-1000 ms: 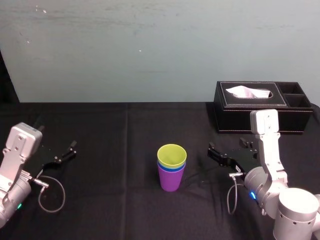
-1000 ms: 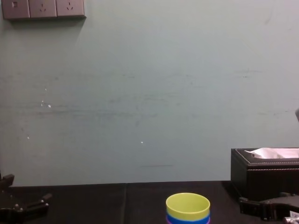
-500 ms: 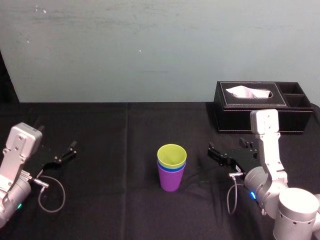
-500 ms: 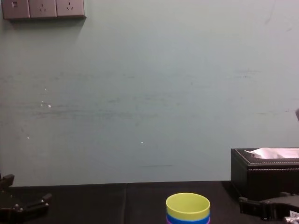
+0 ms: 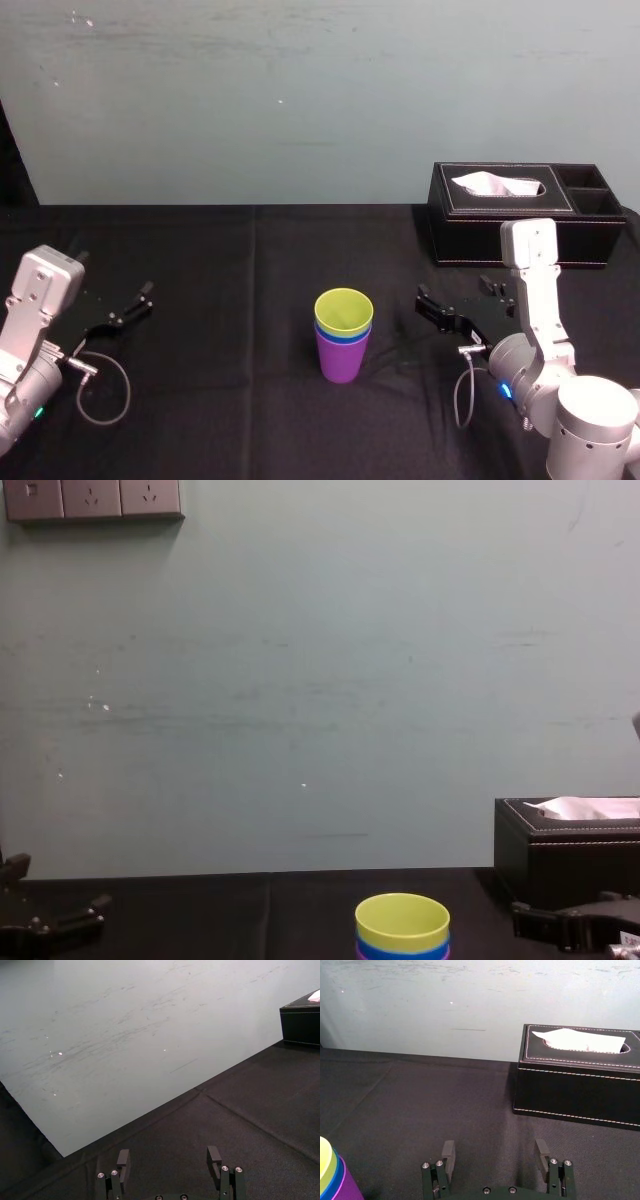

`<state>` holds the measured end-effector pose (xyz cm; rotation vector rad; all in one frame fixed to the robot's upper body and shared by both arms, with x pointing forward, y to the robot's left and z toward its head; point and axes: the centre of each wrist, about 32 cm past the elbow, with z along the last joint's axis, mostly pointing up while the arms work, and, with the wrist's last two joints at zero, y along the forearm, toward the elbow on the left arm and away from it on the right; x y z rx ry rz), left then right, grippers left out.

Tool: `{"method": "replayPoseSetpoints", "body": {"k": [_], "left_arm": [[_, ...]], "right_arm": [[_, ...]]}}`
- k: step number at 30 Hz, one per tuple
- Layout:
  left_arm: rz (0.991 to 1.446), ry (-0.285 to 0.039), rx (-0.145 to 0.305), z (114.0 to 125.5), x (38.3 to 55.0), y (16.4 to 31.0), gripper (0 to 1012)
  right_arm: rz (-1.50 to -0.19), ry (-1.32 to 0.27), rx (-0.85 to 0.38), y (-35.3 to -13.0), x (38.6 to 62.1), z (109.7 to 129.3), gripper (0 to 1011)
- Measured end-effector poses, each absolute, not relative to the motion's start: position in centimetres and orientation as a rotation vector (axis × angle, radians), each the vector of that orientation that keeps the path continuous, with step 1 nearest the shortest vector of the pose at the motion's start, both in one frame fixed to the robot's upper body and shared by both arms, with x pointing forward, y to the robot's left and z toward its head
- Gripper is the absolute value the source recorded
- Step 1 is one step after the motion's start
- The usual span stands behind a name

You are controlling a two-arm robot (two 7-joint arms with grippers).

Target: Stack the three plastic cups sequentially using one hand.

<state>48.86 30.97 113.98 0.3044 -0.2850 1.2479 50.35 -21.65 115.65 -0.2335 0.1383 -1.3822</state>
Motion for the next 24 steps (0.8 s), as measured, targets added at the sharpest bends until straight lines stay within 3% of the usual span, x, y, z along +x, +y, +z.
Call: {"method": "replayPoseSetpoints", "body": {"k": [24], "left_arm": [[1.248, -0.285, 0.304, 113.98, 48.86, 30.97, 1000]], "right_arm": [[-1.382, 0.138, -0.234, -21.65, 50.35, 115.65, 1000]]}}
